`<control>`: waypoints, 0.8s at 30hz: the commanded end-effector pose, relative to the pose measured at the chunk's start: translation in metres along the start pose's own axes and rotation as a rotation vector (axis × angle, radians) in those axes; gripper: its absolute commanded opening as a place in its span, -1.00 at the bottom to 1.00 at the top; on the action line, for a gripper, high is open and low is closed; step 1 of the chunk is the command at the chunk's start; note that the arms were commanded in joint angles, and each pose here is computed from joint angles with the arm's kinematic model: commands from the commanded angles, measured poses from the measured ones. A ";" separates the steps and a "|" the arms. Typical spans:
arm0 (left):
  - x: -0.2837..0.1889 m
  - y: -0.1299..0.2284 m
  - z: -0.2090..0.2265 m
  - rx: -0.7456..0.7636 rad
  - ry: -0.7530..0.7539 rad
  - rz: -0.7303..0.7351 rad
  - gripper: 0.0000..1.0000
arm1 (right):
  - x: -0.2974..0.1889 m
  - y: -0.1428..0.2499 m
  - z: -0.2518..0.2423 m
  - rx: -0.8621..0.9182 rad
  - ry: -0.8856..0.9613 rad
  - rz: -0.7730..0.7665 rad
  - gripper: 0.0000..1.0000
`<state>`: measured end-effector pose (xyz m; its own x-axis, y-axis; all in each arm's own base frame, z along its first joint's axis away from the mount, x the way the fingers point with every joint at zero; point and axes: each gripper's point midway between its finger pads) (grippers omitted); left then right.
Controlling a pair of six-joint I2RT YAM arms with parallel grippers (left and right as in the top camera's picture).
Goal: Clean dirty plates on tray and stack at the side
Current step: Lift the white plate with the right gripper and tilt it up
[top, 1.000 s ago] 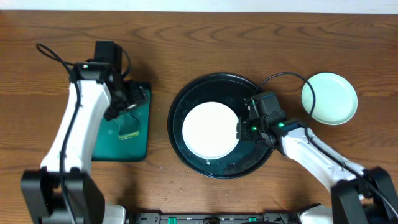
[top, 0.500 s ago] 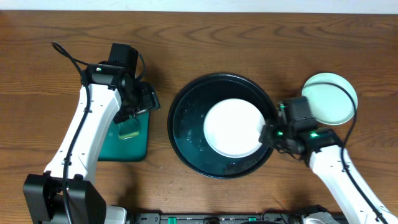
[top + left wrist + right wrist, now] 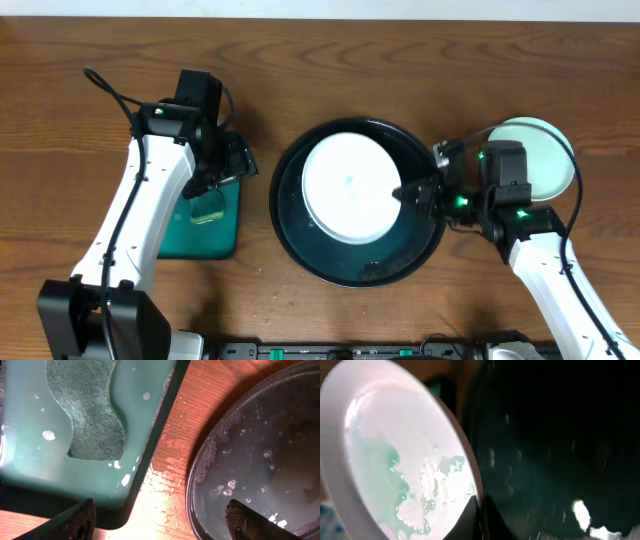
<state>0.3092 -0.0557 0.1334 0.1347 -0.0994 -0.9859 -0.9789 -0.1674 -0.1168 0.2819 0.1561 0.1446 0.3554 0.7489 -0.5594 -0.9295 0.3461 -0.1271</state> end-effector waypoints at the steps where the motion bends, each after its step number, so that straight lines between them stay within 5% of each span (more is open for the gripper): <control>1: -0.003 -0.003 -0.002 0.020 0.006 -0.010 0.66 | -0.004 -0.028 -0.004 -0.131 0.062 -0.135 -0.97; 15: -0.003 -0.003 -0.002 0.019 0.006 -0.010 0.67 | -0.015 -0.068 -0.015 -0.444 0.251 -0.320 -0.97; 24: -0.003 -0.003 -0.002 0.019 0.006 -0.010 0.67 | -0.029 -0.073 -0.018 -0.559 0.570 -0.358 -0.97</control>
<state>0.3092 -0.0557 0.1334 0.1346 -0.0998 -0.9859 -0.9789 -0.1674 -0.1167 0.3220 0.1096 0.1278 0.5843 0.3244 -0.7439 -0.8062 0.1272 -0.5777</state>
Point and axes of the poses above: each gripper's point midway between its finger pads, its own x axis out along the fingers, its own z axis along the line the jaws close on, y = z × x, and after that the axes turned 10 degrees about x, right-handed
